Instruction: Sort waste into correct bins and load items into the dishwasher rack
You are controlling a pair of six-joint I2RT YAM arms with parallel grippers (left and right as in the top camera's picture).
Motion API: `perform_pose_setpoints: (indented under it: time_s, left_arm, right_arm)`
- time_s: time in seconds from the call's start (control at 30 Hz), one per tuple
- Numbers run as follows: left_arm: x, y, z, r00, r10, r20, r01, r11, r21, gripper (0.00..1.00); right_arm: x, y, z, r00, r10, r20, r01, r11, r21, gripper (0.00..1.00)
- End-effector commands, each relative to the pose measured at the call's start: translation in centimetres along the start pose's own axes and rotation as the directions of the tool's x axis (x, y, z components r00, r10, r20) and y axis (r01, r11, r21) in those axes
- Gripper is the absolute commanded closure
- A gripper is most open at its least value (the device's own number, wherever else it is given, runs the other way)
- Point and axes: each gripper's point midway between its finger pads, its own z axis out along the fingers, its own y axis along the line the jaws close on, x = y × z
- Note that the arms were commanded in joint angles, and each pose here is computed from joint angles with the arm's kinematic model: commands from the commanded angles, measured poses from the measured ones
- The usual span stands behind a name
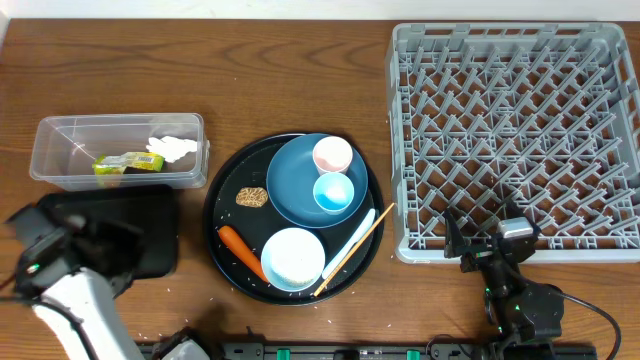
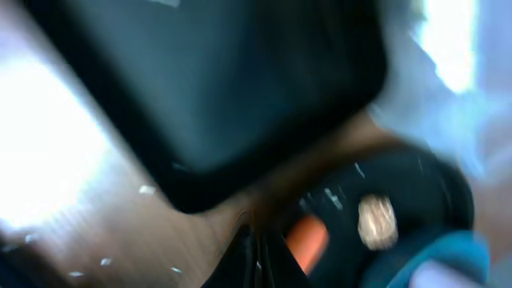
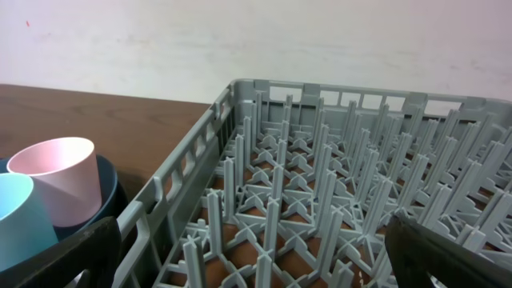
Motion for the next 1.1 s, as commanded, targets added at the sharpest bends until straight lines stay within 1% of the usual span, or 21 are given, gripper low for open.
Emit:
perform_pose_setpoints:
  time_s: [0.0, 0.07, 0.1, 0.17, 0.2, 0.33, 0.43, 0.57, 0.6, 0.73, 0.77, 0.8, 0.93, 1.07]
  left_arm:
    - [2.8, -4.6, -0.9, 0.967, 0.254, -0.03, -0.25, 0.962, 0.108, 0.94]
    - [5.4, -7.0, -1.1, 0.911, 0.409, -0.055, -0.397, 0.905, 0.155, 0.94]
    - [6.8, -8.1, -1.3, 0.87, 0.489, -0.064, -0.471, 0.863, 0.181, 0.94]
    - [9.3, -9.6, -1.6, 0.795, 0.603, -0.07, -0.58, 0.788, 0.207, 0.94]
    - [10.8, -10.3, -1.8, 0.74, 0.67, -0.065, -0.646, 0.734, 0.21, 0.94]
    - [14.6, -10.8, -1.7, 0.587, 0.809, -0.041, -0.796, 0.586, 0.153, 0.94]
    - [17.7, -10.8, -1.7, 0.514, 0.857, -0.05, -0.845, 0.515, 0.145, 0.93]
    - [21.5, -10.4, -1.4, 0.467, 0.879, -0.1, -0.863, 0.477, 0.167, 0.87]
    - [22.5, -10.2, -1.2, 0.445, 0.888, -0.115, -0.872, 0.459, 0.171, 0.86]
    - [24.6, -9.6, 0.1, 0.364, 0.92, -0.145, -0.914, 0.383, 0.136, 0.83]
    - [25.1, -9.5, 0.6, 0.343, 0.926, -0.157, -0.922, 0.364, 0.131, 0.78]
    - [25.9, -9.3, 1.2, 0.318, 0.932, -0.175, -0.931, 0.342, 0.126, 0.77]
    - [28.1, -8.5, 3.4, 0.252, 0.94, -0.23, -0.954, 0.281, 0.104, 0.76]
    - [29.0, -7.6, 4.9, 0.214, 0.938, -0.274, -0.967, 0.243, 0.076, 0.76]
  right_arm:
    - [0.1, 0.2, 0.0, 1.0, -0.007, -0.001, 0.007, 1.0, -0.011, 0.01]
    - [0.1, 0.2, 0.0, 1.0, -0.007, -0.001, 0.007, 1.0, -0.011, 0.01]
    - [0.1, 0.2, 0.0, 1.0, -0.008, -0.001, 0.008, 1.0, -0.011, 0.01]
    - [0.1, 0.2, 0.0, 1.0, -0.008, -0.001, 0.008, 1.0, -0.011, 0.01]
    - [0.1, 0.2, 0.0, 1.0, -0.007, -0.001, 0.007, 1.0, -0.011, 0.01]
    - [0.1, 0.2, 0.0, 1.0, -0.007, -0.001, 0.007, 1.0, -0.011, 0.01]
    - [0.1, 0.2, 0.0, 1.0, -0.008, -0.001, 0.008, 1.0, -0.011, 0.01]
    - [0.1, 0.2, 0.0, 1.0, -0.007, -0.001, 0.007, 1.0, -0.011, 0.01]
    - [0.1, 0.2, 0.0, 1.0, -0.007, -0.001, 0.007, 1.0, -0.011, 0.01]
    - [0.1, 0.2, 0.0, 1.0, -0.007, -0.001, 0.007, 1.0, -0.011, 0.01]
    - [0.1, 0.2, 0.0, 1.0, -0.007, -0.001, 0.007, 1.0, -0.011, 0.01]
    - [0.1, 0.2, 0.0, 1.0, -0.007, -0.001, 0.007, 1.0, -0.011, 0.01]
    - [0.1, 0.2, 0.0, 1.0, -0.008, -0.001, 0.008, 1.0, -0.011, 0.01]
    - [0.1, 0.2, 0.0, 1.0, -0.007, -0.001, 0.007, 1.0, -0.011, 0.01]
